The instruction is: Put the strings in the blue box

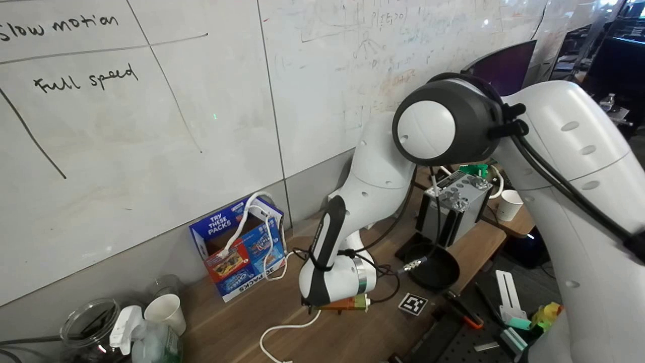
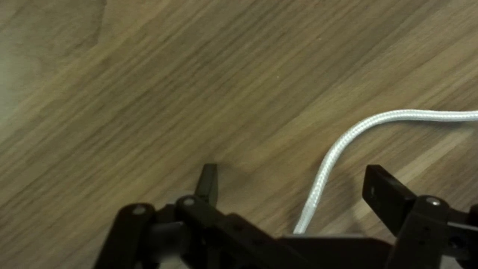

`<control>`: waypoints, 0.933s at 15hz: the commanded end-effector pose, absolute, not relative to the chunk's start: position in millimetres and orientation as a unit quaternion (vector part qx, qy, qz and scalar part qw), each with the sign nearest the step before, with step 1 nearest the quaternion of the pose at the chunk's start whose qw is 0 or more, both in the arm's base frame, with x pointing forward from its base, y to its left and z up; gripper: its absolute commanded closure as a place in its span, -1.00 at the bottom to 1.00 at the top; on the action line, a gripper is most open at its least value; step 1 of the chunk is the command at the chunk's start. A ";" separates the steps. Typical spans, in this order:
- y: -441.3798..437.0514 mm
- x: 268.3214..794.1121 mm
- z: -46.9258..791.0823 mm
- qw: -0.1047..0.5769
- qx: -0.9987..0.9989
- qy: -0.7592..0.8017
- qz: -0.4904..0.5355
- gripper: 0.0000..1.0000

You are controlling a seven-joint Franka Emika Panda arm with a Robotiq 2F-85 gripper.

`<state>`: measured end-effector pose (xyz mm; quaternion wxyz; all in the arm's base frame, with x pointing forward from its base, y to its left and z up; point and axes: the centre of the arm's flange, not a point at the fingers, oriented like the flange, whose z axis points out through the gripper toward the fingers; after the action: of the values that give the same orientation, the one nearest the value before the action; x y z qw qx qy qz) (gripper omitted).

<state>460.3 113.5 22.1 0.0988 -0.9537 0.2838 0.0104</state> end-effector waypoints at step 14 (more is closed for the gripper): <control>110.2 479.3 17.8 0.080 -0.961 0.264 -0.018 0.93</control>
<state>475.3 114.4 25.7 0.0893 -0.9599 0.2654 -0.0104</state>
